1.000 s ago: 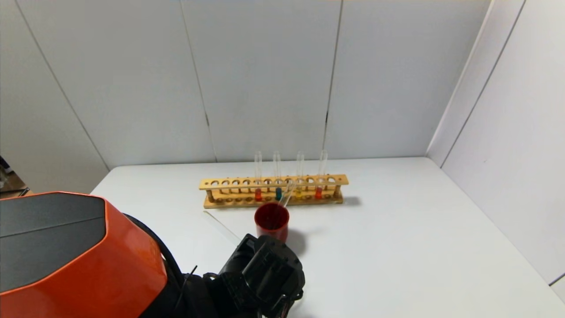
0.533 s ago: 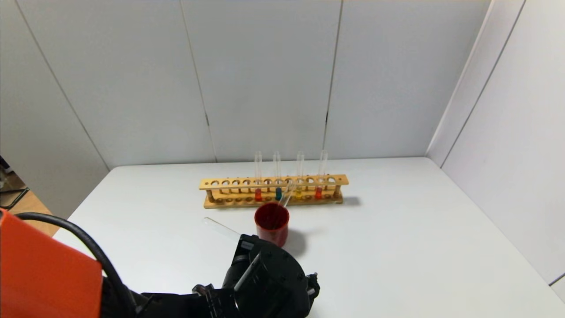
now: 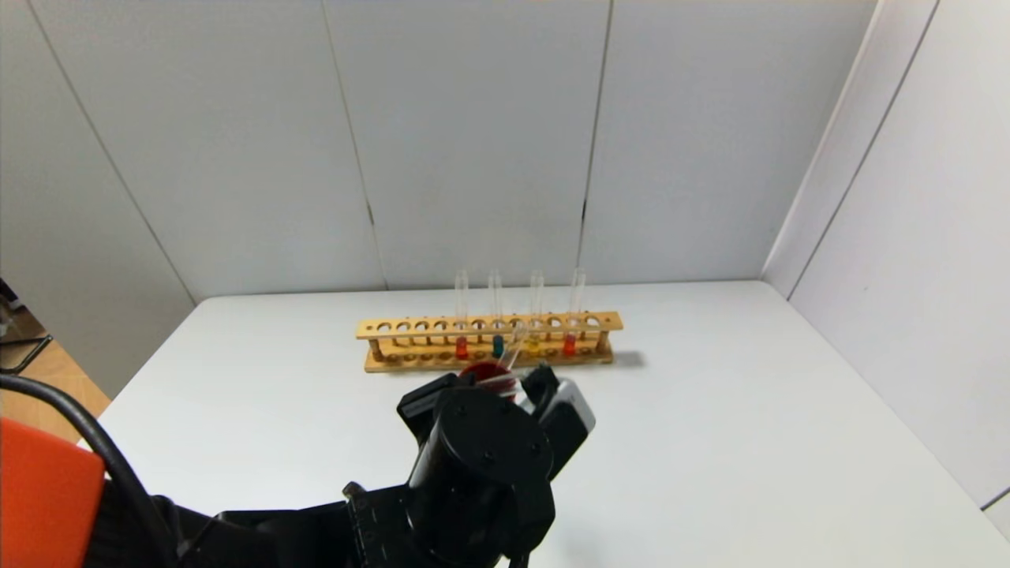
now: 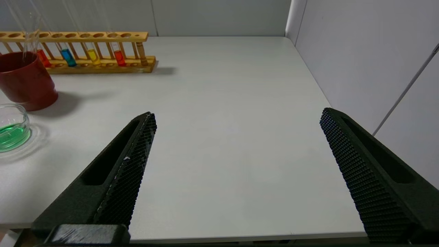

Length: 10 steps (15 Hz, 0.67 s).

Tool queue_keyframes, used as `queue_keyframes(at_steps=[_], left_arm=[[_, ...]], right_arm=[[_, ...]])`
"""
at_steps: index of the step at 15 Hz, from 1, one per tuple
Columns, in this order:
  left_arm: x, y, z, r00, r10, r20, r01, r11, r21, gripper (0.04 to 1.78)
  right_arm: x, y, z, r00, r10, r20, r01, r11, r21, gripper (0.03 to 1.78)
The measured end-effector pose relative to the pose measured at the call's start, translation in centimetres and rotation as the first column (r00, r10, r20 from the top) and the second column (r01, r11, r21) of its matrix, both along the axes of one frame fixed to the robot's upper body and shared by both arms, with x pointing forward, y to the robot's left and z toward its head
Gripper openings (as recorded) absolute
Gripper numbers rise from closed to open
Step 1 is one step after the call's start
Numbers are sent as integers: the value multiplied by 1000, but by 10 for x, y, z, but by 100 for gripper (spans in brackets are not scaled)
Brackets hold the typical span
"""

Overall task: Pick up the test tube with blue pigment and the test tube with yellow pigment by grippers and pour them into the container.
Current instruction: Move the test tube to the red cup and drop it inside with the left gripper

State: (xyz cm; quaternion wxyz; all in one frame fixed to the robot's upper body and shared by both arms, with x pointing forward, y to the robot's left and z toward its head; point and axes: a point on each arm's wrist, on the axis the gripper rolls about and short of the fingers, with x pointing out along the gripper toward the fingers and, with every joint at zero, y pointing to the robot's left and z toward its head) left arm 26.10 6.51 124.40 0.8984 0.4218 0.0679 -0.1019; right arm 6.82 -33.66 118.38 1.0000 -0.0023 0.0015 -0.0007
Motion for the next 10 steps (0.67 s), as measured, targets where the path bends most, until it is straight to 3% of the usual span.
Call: queue_keyframes(at_steps=[2, 3, 7, 10], left_arm=[[14, -6, 13, 998, 47, 45, -35, 969, -245, 31], [22, -6, 18, 995, 71, 68, -47, 949, -312, 31], [59, 3, 25, 974, 170, 148, -81, 877, -474, 31], [69, 2, 13, 977, 181, 112, -96, 845, -526, 31]], right_arm=[[0, 0, 0, 1000, 0, 0, 0, 1000, 0, 174], [0, 0, 0, 1000, 0, 0, 0, 1000, 0, 174], [0, 0, 0, 1000, 0, 0, 0, 1000, 0, 174], [0, 0, 0, 1000, -1, 0, 1, 1000, 0, 174]])
